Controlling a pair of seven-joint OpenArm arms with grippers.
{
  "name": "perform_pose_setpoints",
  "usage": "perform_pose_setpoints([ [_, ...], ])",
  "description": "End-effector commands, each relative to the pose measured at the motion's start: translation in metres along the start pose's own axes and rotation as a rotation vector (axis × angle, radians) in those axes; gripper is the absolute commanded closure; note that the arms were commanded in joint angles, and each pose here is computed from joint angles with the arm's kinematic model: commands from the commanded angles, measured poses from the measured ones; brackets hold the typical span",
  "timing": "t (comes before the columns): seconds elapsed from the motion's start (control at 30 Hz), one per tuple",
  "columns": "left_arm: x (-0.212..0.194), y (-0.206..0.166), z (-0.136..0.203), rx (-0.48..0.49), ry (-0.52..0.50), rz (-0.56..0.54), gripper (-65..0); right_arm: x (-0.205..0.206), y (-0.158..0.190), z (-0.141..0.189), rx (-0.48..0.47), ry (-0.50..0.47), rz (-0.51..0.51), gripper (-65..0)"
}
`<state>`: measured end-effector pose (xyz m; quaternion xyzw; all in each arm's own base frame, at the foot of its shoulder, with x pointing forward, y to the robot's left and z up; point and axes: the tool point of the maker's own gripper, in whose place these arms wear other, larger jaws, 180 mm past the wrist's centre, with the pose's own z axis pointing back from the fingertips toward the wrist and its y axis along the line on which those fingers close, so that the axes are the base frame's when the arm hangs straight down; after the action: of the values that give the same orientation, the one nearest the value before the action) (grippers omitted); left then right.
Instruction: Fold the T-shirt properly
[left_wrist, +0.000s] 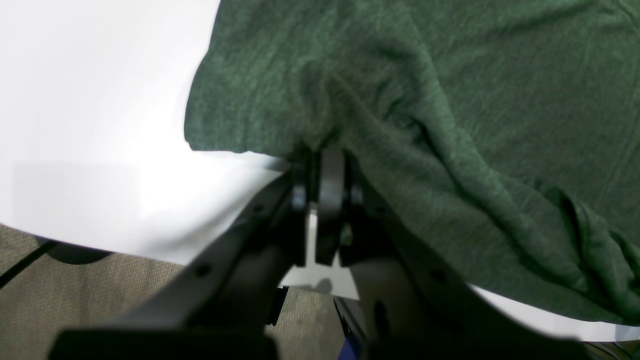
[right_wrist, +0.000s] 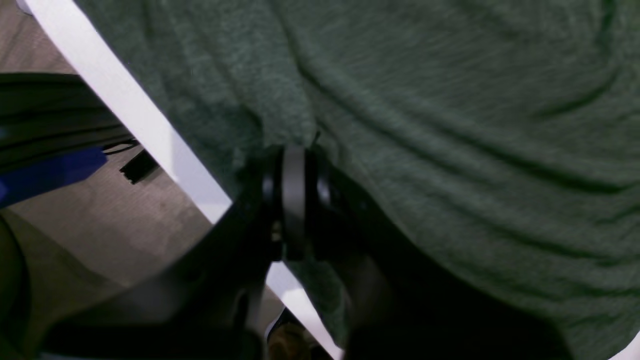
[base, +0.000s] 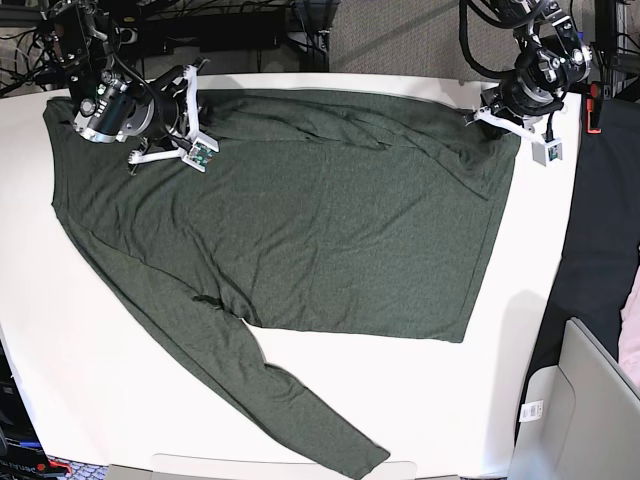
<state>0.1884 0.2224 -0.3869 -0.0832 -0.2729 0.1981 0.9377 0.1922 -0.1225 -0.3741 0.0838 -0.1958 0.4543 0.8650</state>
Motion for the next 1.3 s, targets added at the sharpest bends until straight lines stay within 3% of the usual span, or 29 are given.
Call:
perform_pose_setpoints([
  [0.0,0.008,-0.001,0.003,-0.004,-0.025,-0.013,0.0,0.011,-0.004,0.006,-0.014,-0.048,0.007,-0.9],
  [0.27,0.008,-0.001,0.003,-0.003,-0.025,-0.014,0.0,0.033,-0.032,0.023,-0.059,-0.172,-0.065,-0.9],
  [0.53,0.008,-0.001,0.003,-0.003,-0.025,-0.014,0.0,0.047,-0.069,0.037,-0.146,-0.232,-0.087,-0.9],
  [0.7,0.008,-0.001,0.003,-0.003,-0.025,-0.014,0.0,0.053,-0.078,0.028,-0.147,-0.262,-0.129,-0.9],
  [0.93,0.007,0.0,0.004,0.0,-0.024,-0.012,0.0,0.07,-0.086,0.036,-0.202,-0.336,-0.098,-1.3],
  [1.13,0.007,0.0,0.005,0.0,-0.018,-0.019,-0.8,0.073,-0.085,0.035,-0.199,-0.345,-0.106,-1.6],
  [1.27,0.008,0.002,0.005,0.004,-0.023,-0.017,-6.3,0.066,-0.082,0.032,-0.192,-0.303,-0.111,-9.3],
])
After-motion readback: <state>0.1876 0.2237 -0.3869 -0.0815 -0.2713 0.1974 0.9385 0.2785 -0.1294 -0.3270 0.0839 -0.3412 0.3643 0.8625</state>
